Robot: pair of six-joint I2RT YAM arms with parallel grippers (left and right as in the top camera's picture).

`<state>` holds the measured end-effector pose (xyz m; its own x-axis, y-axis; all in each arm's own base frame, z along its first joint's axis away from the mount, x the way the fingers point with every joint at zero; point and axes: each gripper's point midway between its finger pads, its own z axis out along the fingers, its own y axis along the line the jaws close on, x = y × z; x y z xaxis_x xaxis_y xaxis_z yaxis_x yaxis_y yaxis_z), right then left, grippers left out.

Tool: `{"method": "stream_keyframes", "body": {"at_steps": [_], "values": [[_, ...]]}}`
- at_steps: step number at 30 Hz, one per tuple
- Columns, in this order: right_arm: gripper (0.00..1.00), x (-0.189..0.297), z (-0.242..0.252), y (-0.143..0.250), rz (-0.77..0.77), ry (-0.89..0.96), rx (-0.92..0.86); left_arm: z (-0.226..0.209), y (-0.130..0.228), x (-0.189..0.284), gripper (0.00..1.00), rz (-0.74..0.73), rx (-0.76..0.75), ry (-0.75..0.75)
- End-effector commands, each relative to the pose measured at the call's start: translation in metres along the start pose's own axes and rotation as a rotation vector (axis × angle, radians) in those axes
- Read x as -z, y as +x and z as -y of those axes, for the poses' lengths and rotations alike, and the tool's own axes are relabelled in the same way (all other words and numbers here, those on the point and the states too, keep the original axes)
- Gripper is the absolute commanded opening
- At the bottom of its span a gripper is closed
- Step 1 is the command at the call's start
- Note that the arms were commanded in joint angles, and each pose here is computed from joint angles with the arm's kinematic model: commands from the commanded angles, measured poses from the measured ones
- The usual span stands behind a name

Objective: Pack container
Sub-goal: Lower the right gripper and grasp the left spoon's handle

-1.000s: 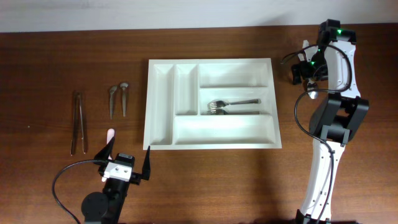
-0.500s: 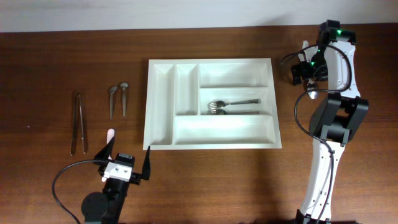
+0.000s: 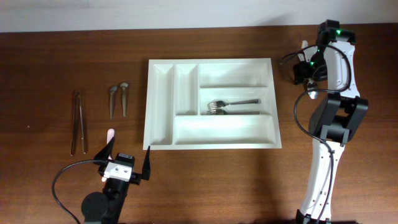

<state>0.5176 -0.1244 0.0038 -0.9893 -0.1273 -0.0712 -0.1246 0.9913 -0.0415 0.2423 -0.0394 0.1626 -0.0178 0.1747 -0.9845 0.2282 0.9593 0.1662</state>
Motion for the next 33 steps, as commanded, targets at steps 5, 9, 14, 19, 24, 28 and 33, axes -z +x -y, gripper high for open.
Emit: {"method": "stream_keyframes", "body": {"at_steps": [5,9,14,19,24,28,33], "values": [[0.75,-0.018,-0.011,0.002,-0.015,-0.061,0.012,0.001,0.001,0.0,0.99,0.0,0.005,0.004],[0.69,-0.018,-0.01,0.002,-0.014,-0.06,0.011,0.001,0.001,0.0,0.99,0.0,0.005,0.004],[0.59,-0.018,-0.009,-0.002,0.001,-0.054,0.01,0.001,0.001,0.0,0.99,0.0,0.005,0.004],[0.58,-0.018,-0.006,-0.004,0.012,-0.05,0.008,0.001,0.001,0.0,0.99,0.0,0.005,0.004],[0.51,-0.019,0.004,-0.002,0.017,-0.045,-0.022,0.001,0.001,0.0,0.99,0.0,0.005,0.004],[0.42,-0.019,0.013,0.002,0.016,-0.044,-0.041,0.001,0.001,0.0,0.99,0.0,0.005,0.004],[0.21,-0.019,0.017,0.004,0.013,-0.038,-0.046,0.001,0.001,0.0,0.99,0.0,0.005,0.004]]}}
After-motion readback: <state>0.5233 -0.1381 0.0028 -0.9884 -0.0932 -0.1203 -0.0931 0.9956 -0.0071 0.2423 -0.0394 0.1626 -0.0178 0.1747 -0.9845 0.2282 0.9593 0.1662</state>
